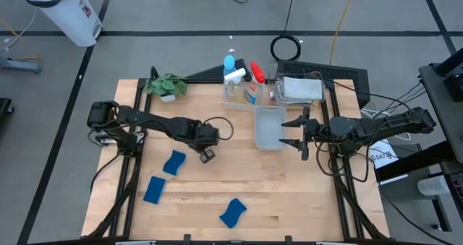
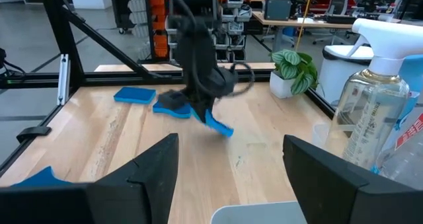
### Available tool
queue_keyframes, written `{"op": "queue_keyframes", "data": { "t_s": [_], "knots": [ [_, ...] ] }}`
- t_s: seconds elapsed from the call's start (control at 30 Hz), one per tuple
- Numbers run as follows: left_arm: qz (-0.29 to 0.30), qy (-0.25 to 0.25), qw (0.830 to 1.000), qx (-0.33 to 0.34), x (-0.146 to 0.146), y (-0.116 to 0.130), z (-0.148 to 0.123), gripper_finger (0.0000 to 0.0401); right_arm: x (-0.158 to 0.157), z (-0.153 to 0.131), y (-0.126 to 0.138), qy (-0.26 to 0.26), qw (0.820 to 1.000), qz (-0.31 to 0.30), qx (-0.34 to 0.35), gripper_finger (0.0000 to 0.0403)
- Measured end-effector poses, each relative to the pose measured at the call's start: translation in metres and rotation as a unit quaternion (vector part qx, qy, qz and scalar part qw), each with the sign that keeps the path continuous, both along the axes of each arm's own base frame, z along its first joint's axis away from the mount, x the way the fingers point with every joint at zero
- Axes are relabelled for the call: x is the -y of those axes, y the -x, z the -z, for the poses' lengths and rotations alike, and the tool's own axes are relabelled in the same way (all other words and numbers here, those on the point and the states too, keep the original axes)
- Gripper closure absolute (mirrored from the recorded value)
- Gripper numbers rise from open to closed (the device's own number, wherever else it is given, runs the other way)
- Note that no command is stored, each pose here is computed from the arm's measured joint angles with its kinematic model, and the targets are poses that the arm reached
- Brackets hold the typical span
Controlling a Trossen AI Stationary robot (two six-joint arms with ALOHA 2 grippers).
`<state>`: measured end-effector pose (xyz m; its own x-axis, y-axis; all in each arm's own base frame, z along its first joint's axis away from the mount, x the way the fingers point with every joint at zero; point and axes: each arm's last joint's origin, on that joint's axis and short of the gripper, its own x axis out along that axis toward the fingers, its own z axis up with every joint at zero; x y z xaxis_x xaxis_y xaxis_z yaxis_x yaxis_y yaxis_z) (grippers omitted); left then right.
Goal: Pick & Place Kitchen Items
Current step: Put the blue sponge into the gray bin
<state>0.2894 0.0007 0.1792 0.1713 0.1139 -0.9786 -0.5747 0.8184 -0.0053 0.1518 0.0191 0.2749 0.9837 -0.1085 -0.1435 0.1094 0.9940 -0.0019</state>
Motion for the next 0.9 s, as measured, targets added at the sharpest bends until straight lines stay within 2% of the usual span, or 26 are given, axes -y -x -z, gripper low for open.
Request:
{"op": "queue_keyframes", "data": {
  "t_s": [0.07, 0.13, 0.23, 0.3, 0.5, 0.6, 0.73, 0.9],
  "knots": [
    [0.033, -0.005, 0.999, 0.039, 0.005, -0.013, -0.016, 0.0382, 0.000, 0.000, 0.000, 0.000, 1.000, -0.001, 0.000, 0.0165],
    [0.090, -0.009, 0.992, 0.083, 0.013, -0.026, -0.032, 0.0387, 0.000, 0.000, 0.000, 0.000, 1.000, -0.001, -0.001, 0.0165],
    [0.188, -0.023, 0.970, 0.154, 0.030, -0.043, -0.060, 0.0382, 0.000, 0.002, -0.002, -0.009, 1.000, 0.000, -0.005, 0.0165],
    [0.220, -0.042, 0.954, 0.202, 0.040, -0.052, -0.077, 0.0374, -0.001, 0.004, -0.005, -0.025, 1.000, 0.003, -0.011, 0.0165],
    [0.262, -0.090, 0.904, 0.325, 0.050, -0.071, -0.111, 0.0388, -0.004, 0.012, -0.021, -0.029, 0.999, 0.005, -0.026, 0.0165],
    [0.275, -0.099, 0.888, 0.355, 0.052, -0.075, -0.116, 0.0384, -0.006, 0.016, -0.033, -0.028, 0.999, 0.004, -0.026, 0.0165],
    [0.275, -0.104, 0.885, 0.360, 0.051, -0.076, -0.117, 0.0376, -0.009, 0.023, -0.049, -0.004, 1.000, -0.005, -0.022, 0.0165],
    [0.271, -0.106, 0.886, 0.360, 0.047, -0.077, -0.117, 0.0388, -0.016, 0.031, -0.070, 0.009, 0.998, -0.061, -0.001, 0.0165]
  ]
}}
